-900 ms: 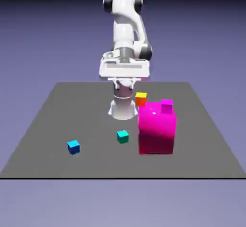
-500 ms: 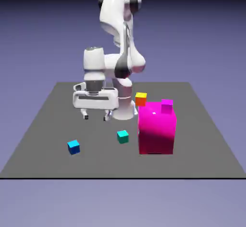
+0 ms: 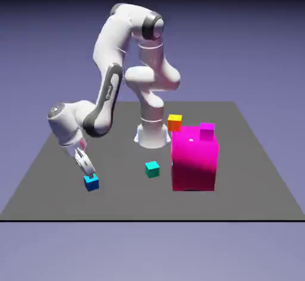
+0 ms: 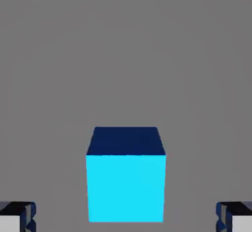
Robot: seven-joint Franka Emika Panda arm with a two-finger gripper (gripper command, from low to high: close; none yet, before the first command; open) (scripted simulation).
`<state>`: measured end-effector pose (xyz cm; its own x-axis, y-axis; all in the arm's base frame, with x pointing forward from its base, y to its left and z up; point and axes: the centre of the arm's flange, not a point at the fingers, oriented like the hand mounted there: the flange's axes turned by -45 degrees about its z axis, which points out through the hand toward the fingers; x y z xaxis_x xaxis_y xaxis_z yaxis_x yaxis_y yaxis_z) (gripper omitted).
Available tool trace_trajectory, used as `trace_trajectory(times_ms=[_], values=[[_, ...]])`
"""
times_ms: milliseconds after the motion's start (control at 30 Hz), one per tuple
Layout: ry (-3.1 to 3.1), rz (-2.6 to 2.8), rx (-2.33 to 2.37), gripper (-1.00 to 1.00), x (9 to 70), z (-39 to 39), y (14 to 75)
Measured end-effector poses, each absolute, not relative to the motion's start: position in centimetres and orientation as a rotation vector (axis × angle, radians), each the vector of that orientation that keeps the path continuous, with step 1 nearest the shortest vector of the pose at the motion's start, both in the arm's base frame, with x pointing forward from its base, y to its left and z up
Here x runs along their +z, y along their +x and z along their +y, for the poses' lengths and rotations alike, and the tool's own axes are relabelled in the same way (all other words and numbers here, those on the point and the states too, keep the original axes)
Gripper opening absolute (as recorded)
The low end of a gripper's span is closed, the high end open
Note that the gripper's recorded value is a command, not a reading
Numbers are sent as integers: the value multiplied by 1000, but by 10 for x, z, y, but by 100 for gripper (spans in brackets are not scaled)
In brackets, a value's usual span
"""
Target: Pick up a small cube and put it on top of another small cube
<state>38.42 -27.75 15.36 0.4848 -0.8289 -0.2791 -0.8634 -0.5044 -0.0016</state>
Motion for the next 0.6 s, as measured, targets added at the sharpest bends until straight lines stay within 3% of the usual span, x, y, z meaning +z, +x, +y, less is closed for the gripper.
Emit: trace_trajectory(times_ms=[67,100,167,300,600], values=[[-2582,1483,368,0,122,-272,380],[-2582,1484,369,-100,117,-271,379],[-2581,1484,368,-100,117,-271,379],[-2580,1483,366,-100,179,-282,386],[-2778,758,430,-100,275,-86,472]])
